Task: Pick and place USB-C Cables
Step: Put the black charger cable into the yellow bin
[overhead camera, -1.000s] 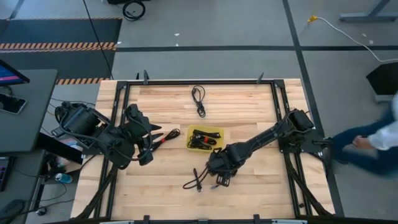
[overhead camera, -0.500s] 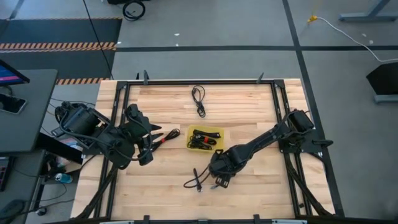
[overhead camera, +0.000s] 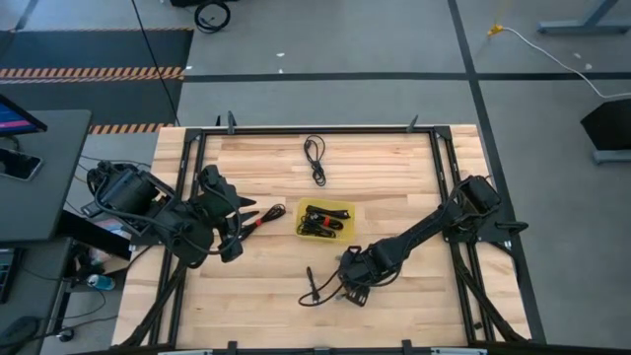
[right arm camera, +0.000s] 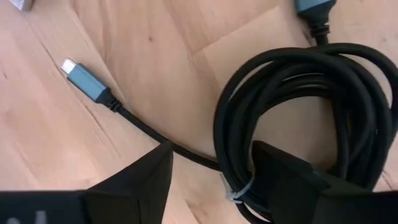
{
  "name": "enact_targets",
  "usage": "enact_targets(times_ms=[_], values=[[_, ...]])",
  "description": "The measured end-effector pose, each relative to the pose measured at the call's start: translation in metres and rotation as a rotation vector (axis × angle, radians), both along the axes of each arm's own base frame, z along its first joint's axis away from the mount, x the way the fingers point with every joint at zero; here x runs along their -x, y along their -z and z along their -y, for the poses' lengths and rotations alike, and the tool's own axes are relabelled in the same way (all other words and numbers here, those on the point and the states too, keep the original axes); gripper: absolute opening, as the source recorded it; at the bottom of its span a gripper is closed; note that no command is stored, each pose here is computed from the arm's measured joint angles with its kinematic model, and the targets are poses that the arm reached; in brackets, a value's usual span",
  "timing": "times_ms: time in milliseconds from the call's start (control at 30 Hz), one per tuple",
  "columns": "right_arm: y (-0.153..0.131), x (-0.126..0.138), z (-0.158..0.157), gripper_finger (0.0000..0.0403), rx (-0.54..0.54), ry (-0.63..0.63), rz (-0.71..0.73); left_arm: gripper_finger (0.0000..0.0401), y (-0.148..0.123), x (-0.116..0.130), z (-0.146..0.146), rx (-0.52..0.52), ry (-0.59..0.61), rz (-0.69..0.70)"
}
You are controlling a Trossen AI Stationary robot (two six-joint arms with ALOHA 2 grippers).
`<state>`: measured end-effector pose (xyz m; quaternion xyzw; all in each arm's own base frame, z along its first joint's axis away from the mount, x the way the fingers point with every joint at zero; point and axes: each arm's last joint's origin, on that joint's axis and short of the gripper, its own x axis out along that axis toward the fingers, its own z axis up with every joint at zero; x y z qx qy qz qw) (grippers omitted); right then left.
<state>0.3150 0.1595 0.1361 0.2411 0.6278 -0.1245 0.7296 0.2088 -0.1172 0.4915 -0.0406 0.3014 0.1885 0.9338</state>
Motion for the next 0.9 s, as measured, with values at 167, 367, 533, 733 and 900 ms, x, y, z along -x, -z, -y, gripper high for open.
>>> enact_targets(times_ms=[167, 367, 533, 733, 900], values=[[0.001, 0.001, 0.002, 0.0134, 0.006, 0.004, -0.015, 0.0102, 0.0, 0.0, 0.0, 0.0, 0.0, 0.0], [0.002, 0.002, 0.003, 0.0024, 0.013, 0.007, -0.027, 0.0102, 0.0, 0.0, 0.0, 0.0, 0.0, 0.0], [-0.014, -0.005, -0.009, 0.0024, -0.036, -0.022, -0.026, 0.0102, 0.0, 0.0, 0.0, 0.0, 0.0, 0.0], [-0.089, -0.022, -0.031, 0.0024, -0.132, -0.146, 0.189, 0.0102, 0.0, 0.0, 0.0, -0.001, 0.001, 0.0], [-0.162, -0.025, -0.026, 0.0024, -0.044, -0.253, 0.352, 0.0102, 0.0, 0.0, 0.0, -0.001, 0.001, 0.0]])
